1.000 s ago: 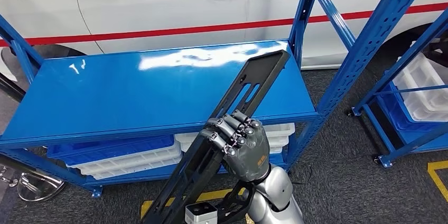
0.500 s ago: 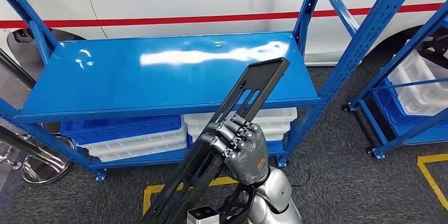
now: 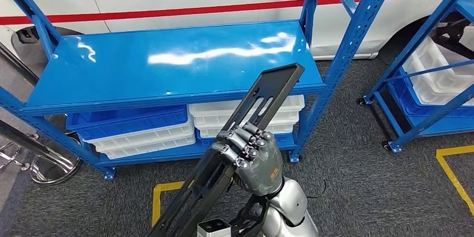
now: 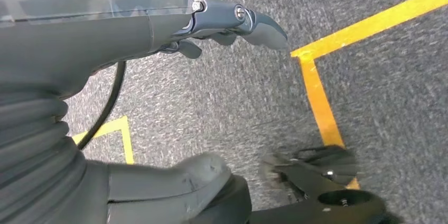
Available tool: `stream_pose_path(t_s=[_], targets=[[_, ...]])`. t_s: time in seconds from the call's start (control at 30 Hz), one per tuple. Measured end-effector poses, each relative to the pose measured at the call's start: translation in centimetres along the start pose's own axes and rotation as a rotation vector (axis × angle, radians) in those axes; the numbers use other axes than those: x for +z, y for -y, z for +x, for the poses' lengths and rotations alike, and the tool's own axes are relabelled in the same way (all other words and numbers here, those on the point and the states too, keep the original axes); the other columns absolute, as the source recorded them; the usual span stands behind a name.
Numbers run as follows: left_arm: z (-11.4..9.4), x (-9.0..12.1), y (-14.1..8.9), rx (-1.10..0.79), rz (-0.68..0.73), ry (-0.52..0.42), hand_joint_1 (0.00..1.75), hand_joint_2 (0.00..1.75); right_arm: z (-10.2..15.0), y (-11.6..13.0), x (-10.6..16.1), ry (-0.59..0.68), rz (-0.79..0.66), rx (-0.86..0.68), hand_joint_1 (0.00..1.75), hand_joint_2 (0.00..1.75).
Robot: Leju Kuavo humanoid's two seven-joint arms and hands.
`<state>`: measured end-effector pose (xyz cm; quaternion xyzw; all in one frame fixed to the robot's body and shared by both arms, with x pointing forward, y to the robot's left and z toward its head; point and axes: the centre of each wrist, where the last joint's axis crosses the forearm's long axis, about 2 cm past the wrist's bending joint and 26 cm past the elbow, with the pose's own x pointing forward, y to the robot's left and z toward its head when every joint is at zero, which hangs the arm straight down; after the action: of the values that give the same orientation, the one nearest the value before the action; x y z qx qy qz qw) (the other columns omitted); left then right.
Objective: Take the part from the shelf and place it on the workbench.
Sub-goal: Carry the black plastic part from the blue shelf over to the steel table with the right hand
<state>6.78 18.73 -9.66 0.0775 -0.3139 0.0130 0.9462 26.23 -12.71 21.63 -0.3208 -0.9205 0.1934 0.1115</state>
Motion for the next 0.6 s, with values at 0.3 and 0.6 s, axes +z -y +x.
stream_pose_path(t_s=[0.3,0.6], targets=[[1.2,-0.8,-0.2,0.067,-0.075,-0.051,0.00,1.75,1.7,-1.4,-0.7,-0.035,0.025,-0.079,1.75,1.75],[1.4,-0.9,-0.3,0.056,-0.035,-0.033,0.00,1.75,2.0,-2.0,-0.8,-0.051,0.040,-0.113,1.75,1.75]])
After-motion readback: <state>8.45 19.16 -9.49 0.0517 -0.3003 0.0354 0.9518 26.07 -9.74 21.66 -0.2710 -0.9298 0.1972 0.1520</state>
